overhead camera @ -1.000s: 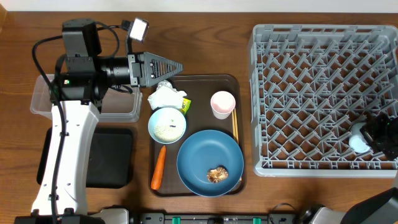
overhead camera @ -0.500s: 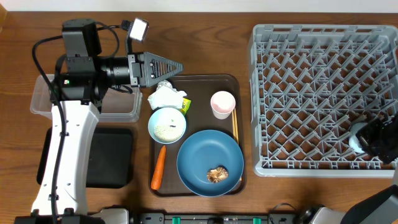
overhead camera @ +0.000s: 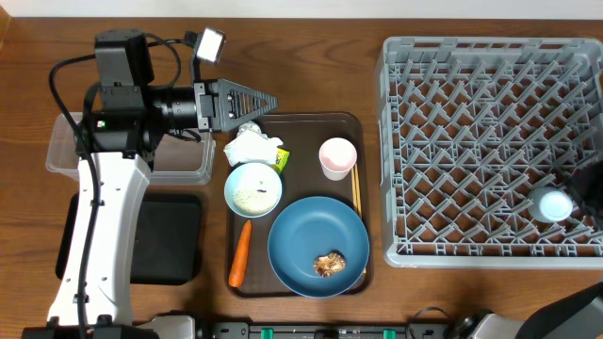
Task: Sort waste into correct bins and load items into the dishwasher rack
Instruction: 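Open the right gripper and withdraw from the rack, then reach the left gripper to the pink cup and grasp it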
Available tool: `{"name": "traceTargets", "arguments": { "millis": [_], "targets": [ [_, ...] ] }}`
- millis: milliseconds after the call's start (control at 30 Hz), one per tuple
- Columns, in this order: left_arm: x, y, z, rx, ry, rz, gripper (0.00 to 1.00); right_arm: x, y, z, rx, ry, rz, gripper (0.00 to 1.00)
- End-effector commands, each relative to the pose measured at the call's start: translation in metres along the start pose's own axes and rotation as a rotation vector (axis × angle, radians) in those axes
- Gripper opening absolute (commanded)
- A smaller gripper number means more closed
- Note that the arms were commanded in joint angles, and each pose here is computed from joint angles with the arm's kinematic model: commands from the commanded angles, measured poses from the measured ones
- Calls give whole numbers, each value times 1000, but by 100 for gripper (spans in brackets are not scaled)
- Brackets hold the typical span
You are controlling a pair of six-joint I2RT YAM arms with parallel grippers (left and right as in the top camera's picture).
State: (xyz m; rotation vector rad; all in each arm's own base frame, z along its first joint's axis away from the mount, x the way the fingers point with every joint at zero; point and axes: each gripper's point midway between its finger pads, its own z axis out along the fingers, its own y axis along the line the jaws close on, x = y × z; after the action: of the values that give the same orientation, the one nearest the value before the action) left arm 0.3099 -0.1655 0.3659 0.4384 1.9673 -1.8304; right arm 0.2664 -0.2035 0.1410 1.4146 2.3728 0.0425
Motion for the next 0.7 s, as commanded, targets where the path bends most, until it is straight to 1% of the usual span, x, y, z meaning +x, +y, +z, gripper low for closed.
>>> {"name": "traceTargets", "arguments": {
  "millis": [0,67,133,233,300,333,367,400,433,500,533,567,633,667],
  "targets": [
    [-1,-4,-1,7,0,41,55,-8,50,-41,-259,-14,-86,1],
    [-4,1,-1,-22,-12,50,55,-10,71,-71,-360,-49,-132,1],
    [-7,7,-1,-62,-29,49,55,-6,76,-89,-367,-68,-153,1],
    [-10,16,-2,-112,-51,48,55,12,59,-96,-257,-43,-158,2],
    [-12,31,-1,-201,-72,55,55,25,49,-93,-197,4,-158,2],
    [-12,41,0,-258,-78,56,55,30,48,-93,-193,22,-166,2],
    [-9,61,0,-376,-83,49,55,35,47,-92,-187,43,-181,3],
    [-5,75,0,-462,-79,43,55,37,47,-92,-185,49,-187,5],
    [3,97,-2,-601,-59,41,55,39,46,-92,-182,56,-196,10],
    [17,126,-4,-815,-2,59,55,41,46,-92,-181,63,-198,12],
    [23,135,-2,-884,28,76,55,42,46,-92,-184,68,-197,13],
    [29,142,5,-933,67,106,55,42,47,-92,-191,71,-198,19],
    [39,156,19,-1008,137,159,55,44,50,-93,-209,78,-197,45],
    [45,167,23,-1073,171,173,58,45,52,-94,-224,85,-198,58]
  ]
}}
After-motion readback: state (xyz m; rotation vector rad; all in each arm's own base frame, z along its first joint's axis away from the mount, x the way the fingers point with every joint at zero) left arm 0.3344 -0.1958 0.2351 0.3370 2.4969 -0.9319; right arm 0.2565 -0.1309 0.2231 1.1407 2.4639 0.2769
